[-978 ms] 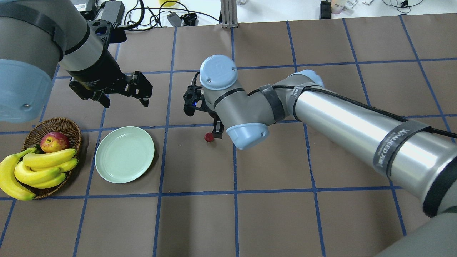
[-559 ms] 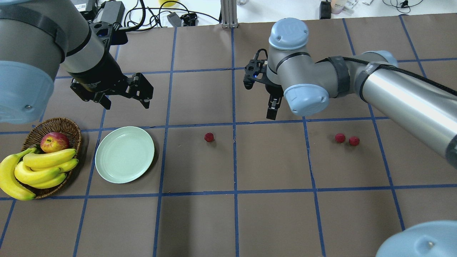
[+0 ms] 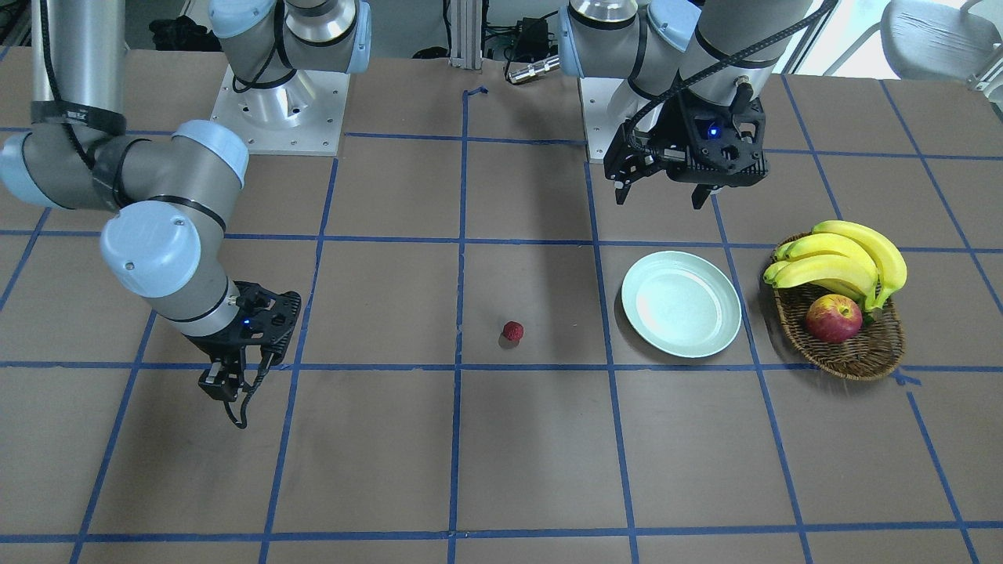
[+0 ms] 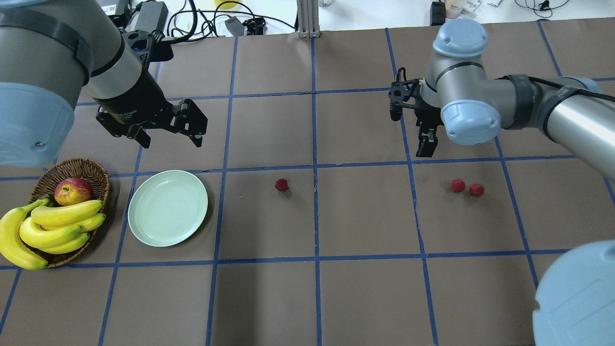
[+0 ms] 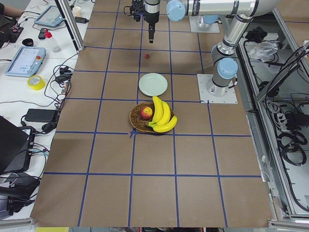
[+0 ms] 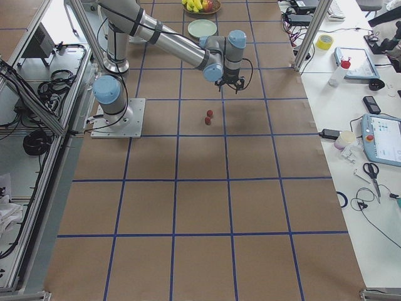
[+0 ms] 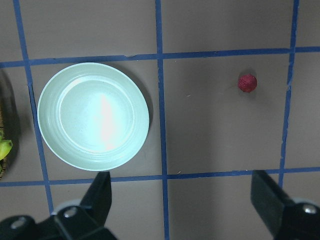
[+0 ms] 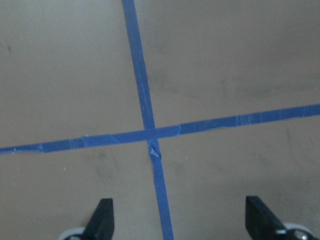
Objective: Collect all strawberries into plate
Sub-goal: 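Move the right gripper back over the two remaining strawberries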
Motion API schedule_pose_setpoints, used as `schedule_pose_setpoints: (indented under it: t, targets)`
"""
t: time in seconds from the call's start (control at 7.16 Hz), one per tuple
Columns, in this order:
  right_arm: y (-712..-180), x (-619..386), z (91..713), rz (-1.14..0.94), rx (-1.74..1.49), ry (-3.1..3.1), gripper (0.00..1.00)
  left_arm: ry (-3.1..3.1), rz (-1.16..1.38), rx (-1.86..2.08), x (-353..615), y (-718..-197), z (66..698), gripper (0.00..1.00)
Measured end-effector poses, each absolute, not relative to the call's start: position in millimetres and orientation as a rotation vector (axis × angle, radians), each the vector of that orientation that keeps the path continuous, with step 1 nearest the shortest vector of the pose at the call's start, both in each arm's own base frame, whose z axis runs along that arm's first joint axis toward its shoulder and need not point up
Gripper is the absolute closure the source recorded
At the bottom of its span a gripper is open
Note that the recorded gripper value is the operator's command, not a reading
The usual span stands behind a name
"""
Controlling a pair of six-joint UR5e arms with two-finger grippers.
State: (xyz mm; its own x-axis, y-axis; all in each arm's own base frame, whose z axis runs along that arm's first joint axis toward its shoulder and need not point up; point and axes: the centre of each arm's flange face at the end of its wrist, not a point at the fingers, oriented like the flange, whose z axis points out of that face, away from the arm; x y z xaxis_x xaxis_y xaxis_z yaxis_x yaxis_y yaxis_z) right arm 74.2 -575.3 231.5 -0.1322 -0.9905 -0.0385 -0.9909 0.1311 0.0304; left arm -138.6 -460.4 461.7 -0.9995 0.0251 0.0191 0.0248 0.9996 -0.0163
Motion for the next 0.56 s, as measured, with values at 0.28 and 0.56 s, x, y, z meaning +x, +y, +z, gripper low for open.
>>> schedule_pose_setpoints:
  t: [0.28, 0.56]
  targets:
    - [-555.2, 39.6, 210.4, 0.098, -2.080, 2.306, 0.08, -3.120, 0.023, -0.039, -138.9, -460.7, 461.2, 0.00]
    - [-535.5, 36.3, 198.9, 0.092, -2.126, 2.274, 0.09, -3.120, 0.022, -0.039, -139.1, -460.7, 460.9, 0.00]
